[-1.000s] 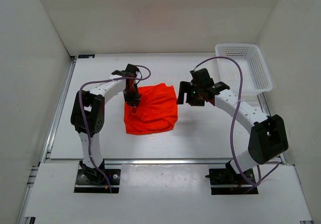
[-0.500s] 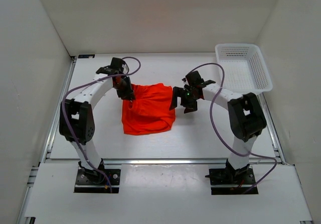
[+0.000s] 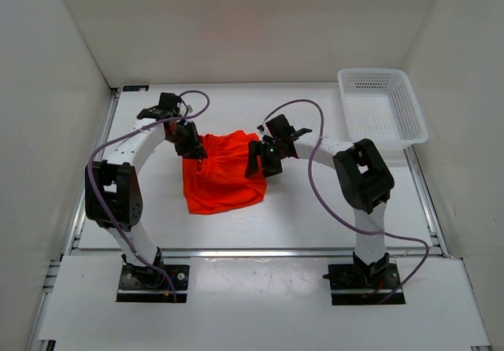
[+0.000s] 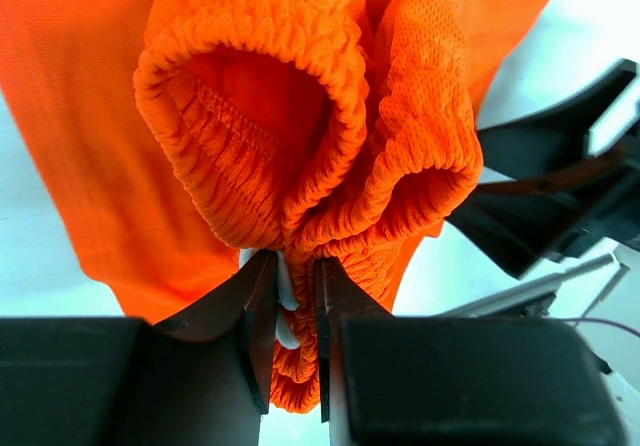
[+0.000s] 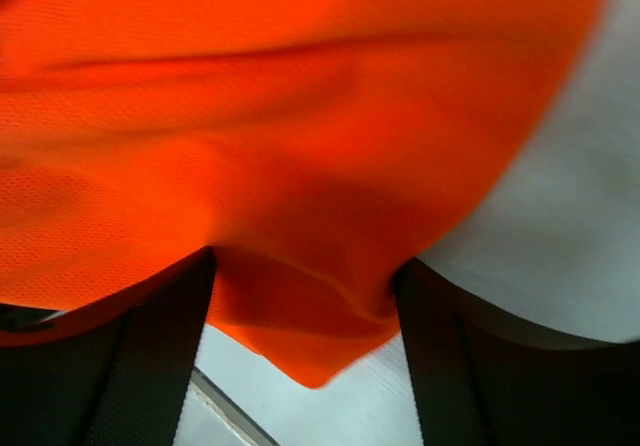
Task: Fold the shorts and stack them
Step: Fold the shorts
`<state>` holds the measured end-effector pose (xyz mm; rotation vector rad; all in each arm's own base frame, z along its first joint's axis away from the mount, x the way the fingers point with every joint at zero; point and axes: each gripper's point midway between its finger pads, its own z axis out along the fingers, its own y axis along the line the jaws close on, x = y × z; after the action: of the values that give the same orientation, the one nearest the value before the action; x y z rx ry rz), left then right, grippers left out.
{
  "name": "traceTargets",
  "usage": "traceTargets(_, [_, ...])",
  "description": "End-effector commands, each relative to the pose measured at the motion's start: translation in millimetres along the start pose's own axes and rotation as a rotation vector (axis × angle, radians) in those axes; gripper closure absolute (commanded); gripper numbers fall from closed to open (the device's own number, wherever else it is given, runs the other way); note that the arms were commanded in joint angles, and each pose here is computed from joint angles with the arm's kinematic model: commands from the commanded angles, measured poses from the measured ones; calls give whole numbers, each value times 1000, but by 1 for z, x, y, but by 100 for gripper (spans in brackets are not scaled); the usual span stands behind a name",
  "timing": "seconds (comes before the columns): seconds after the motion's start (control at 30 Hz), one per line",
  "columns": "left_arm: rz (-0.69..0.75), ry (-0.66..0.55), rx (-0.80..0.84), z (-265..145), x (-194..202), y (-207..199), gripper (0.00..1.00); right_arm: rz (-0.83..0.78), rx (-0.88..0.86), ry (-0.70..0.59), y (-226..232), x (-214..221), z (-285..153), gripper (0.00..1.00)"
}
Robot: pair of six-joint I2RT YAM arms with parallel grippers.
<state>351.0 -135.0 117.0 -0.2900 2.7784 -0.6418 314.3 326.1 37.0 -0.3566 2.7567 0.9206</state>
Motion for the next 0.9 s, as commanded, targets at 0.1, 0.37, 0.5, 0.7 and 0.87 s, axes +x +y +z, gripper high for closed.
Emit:
traceTargets(0.1, [58, -68, 117, -31, -12, -27, 90, 24, 5, -25, -4, -6, 19, 71])
traceTargets(0.37, [99, -49, 140, -29, -5, -36, 90, 157, 207, -182, -40, -14, -32, 100])
traceTargets(0.5, [113, -40, 195, -35, -2, -60, 90, 159, 331, -242, -58, -3, -69, 100])
traceTargets(0.7, [86, 20, 184, -25, 22, -51, 90, 136, 411, -247, -67, 16, -98, 48])
traceTargets(0.87, [12, 100, 138, 10, 57, -26, 83, 156, 436, -272, -69, 16, -105, 0])
